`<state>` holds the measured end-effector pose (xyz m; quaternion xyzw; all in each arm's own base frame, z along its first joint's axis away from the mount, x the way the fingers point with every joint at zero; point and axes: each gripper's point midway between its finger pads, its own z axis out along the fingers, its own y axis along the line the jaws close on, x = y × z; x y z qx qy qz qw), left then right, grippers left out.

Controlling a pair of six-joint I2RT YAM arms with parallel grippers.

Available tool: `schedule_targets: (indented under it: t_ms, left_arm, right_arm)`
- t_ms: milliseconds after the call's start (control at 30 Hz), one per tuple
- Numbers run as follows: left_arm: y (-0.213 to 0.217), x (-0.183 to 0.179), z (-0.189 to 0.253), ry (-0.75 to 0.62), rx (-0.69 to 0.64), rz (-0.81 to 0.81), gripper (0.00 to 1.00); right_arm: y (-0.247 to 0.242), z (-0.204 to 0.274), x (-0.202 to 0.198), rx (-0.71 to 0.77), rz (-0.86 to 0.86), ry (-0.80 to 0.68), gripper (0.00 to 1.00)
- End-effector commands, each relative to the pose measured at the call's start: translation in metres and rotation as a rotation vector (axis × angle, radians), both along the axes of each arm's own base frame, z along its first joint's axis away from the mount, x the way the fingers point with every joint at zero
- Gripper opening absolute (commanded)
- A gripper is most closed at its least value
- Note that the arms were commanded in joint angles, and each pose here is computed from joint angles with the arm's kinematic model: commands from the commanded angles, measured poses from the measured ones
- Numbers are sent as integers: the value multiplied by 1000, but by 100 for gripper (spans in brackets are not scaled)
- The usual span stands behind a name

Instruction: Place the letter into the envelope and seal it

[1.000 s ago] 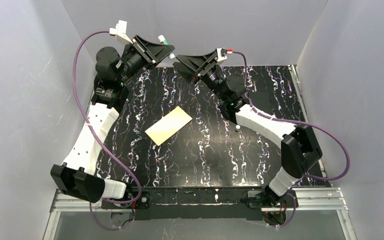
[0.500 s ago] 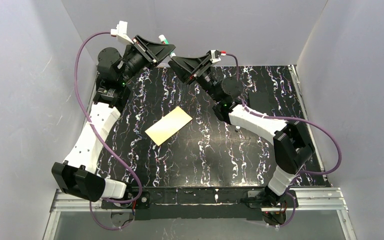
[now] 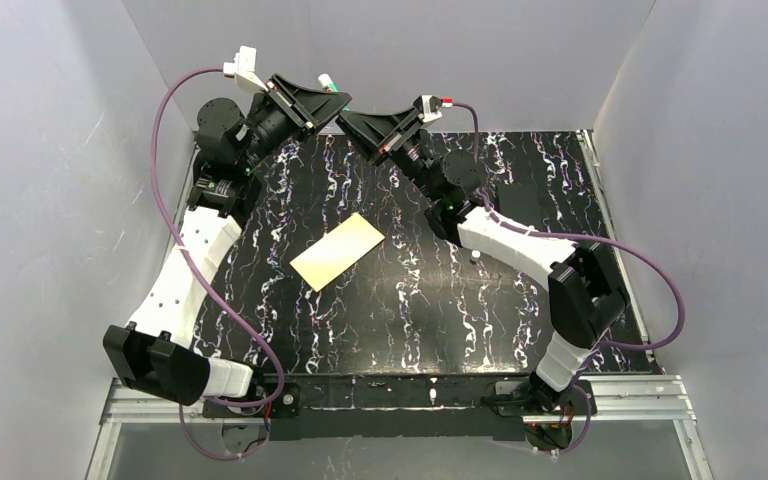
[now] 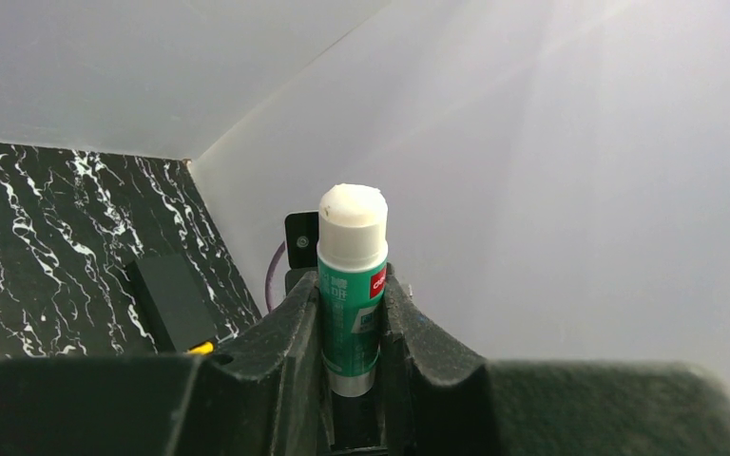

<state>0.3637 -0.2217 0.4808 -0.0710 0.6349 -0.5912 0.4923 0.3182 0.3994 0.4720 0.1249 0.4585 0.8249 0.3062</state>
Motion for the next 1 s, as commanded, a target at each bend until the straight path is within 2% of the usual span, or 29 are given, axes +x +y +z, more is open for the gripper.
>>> schedule_targets:
  t_ms: [0,167,267,433,600,767,833,933,967]
  left_arm:
    - [3,-18,20,-72,-9,-4,0]
    - [6,-18,21,-72,-11,11,0]
    - [6,-16,15,-51,-1,19,0]
    - [10,-15,3,-5,47,45,0]
    - [15,-15,-9,31,122,73,0]
    - [19,-16,-20,83,125,101,0]
    - [20,-16,-20,84,123,105,0]
    - [20,-15,-21,100,126,108,0]
    - [20,-15,-20,106,125,106,0]
  right_arm:
    - [-11,37,-14,30,-22,-100,16]
    - [-9,30,-16,-41,-49,-137,7]
    - [0,20,-19,-160,-64,-210,1]
    - [23,-17,-26,-553,-75,-510,1]
    - [15,-64,-5,-977,-155,-759,1]
    - [-9,-75,19,-1281,-361,-970,1]
    - [-14,-71,24,-1360,-449,-1070,1]
    - [-14,-61,27,-1369,-482,-1103,2]
    - [-14,-56,25,-1351,-480,-1088,13]
